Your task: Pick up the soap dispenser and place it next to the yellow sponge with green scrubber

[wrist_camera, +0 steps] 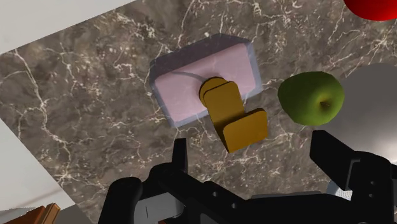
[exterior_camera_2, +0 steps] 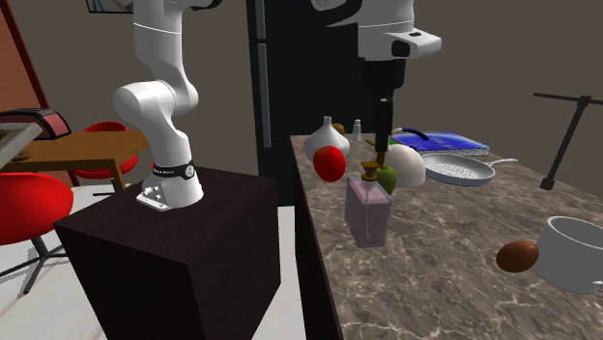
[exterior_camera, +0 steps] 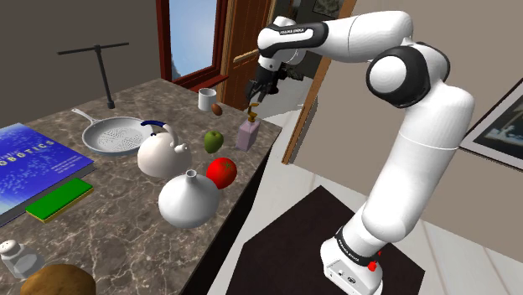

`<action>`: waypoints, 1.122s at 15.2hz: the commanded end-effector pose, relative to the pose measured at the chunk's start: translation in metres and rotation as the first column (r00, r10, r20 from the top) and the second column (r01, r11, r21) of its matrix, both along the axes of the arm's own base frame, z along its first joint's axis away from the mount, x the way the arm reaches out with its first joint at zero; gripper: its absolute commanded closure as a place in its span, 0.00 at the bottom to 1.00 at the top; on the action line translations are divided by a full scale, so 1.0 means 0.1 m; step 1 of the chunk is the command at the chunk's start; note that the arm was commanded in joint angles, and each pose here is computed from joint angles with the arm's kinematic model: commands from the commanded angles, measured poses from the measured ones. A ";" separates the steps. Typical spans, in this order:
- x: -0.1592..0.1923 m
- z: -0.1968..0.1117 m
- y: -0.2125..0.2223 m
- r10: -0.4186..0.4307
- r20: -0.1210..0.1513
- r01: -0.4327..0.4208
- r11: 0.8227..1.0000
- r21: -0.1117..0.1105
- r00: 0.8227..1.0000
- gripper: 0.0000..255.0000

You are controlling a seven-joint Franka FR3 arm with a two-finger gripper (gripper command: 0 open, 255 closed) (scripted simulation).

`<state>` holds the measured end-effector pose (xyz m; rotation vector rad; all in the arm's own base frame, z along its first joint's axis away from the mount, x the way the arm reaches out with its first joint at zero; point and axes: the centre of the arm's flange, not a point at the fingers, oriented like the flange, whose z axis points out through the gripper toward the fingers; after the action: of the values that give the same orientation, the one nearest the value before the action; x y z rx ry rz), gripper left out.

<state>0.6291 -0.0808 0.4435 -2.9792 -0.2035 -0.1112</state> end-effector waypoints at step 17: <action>0.03 -0.30 0.05 0.000 0.001 0.000 1.000 0.000 1.000 1.00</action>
<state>0.6324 -0.0755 0.4135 -2.9790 -0.2038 -0.1129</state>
